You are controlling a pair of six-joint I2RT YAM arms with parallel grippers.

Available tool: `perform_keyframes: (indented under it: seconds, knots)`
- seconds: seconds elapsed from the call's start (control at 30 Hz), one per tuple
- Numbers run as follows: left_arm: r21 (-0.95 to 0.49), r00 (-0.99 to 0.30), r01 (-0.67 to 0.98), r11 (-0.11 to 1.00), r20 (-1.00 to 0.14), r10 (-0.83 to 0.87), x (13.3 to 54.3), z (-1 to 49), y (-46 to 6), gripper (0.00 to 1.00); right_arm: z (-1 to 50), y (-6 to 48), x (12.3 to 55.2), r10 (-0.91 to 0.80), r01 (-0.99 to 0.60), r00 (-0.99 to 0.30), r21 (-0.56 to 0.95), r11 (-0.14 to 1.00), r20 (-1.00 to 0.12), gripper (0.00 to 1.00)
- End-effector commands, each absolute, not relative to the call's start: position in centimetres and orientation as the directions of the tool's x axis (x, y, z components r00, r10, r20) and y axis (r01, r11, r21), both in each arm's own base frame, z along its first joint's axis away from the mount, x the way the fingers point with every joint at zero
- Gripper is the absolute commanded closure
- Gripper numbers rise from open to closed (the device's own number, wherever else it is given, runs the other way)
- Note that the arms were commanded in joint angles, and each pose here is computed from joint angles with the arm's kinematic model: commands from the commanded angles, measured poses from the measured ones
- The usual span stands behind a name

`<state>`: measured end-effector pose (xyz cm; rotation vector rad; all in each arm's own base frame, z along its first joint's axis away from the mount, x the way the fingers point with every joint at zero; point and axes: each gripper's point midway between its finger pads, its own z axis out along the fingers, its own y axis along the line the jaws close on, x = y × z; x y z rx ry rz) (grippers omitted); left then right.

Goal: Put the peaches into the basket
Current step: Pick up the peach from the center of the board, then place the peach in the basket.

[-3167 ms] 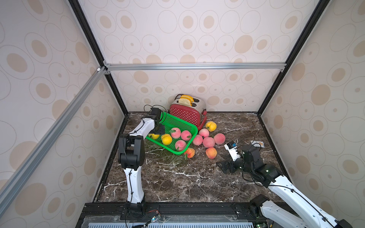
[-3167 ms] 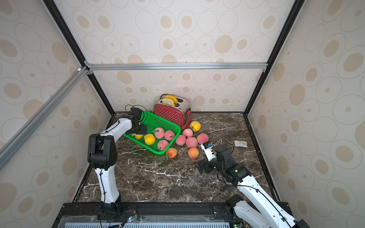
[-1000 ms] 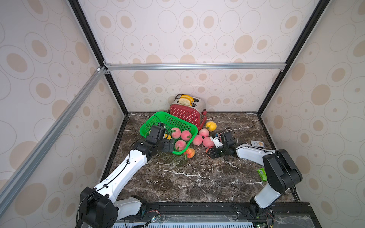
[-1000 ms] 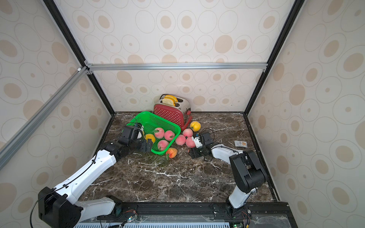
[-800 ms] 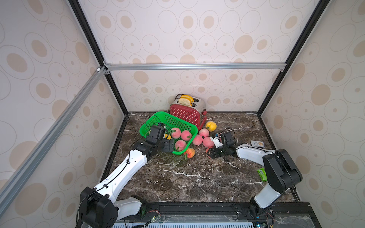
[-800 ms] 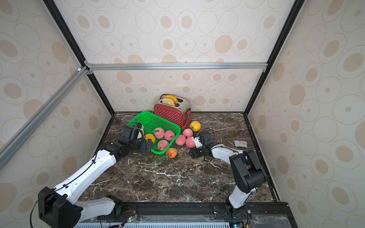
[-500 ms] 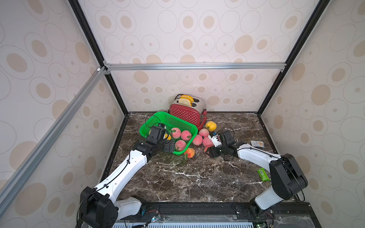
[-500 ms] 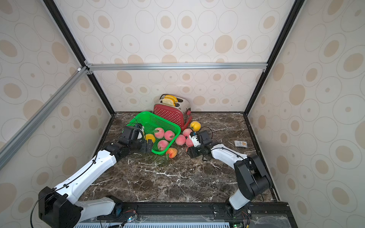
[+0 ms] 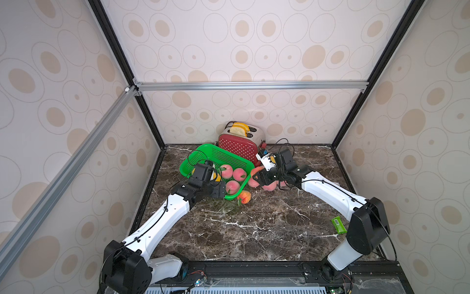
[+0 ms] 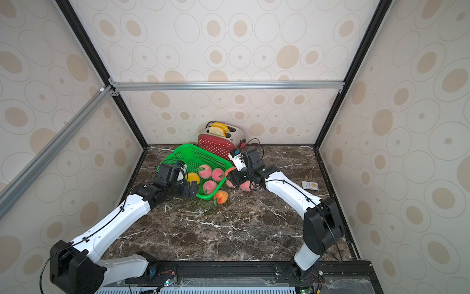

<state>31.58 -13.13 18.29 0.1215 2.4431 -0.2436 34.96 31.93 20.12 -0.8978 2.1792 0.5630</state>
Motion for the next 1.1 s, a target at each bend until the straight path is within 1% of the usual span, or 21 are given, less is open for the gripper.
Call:
perform_keyframes:
  seconds: [0.0,0.2,0.37,0.6,0.83,1.07]
  knots:
    - [-0.168,-0.757,0.159,0.973,-0.653,0.011,31.1,19.2,-13.4,0.01,18.9,33.4,34.8,-0.476,-0.764,-0.514,0.129,0.632,-0.714,0.31]
    - [-0.177,-0.757,0.161,0.971,-0.654,0.006,30.5,19.2,-13.2,0.01,18.1,36.2,36.4,-0.454,-0.788,-0.487,0.151,0.596,-0.746,0.31]
    - [-0.179,-0.757,0.171,0.969,-0.653,0.013,30.3,19.0,-13.2,0.01,18.2,38.2,37.4,-0.443,-0.817,-0.423,0.121,0.564,-0.79,0.31]
    - [-0.19,-0.763,0.178,0.966,-0.646,0.013,30.5,18.6,-13.6,0.01,17.7,40.1,38.8,-0.439,-0.832,-0.404,0.122,0.542,-0.803,0.3]
    - [-0.191,-0.762,0.178,0.965,-0.647,0.013,30.5,18.6,-13.7,0.01,15.1,41.7,39.3,-0.469,-0.837,-0.423,0.135,0.531,-0.776,0.3]
    - [-0.174,-0.763,0.174,0.969,-0.646,0.021,30.5,18.2,-13.4,0.01,13.4,42.5,39.9,-0.525,-0.846,-0.408,0.093,0.526,-0.747,0.29]
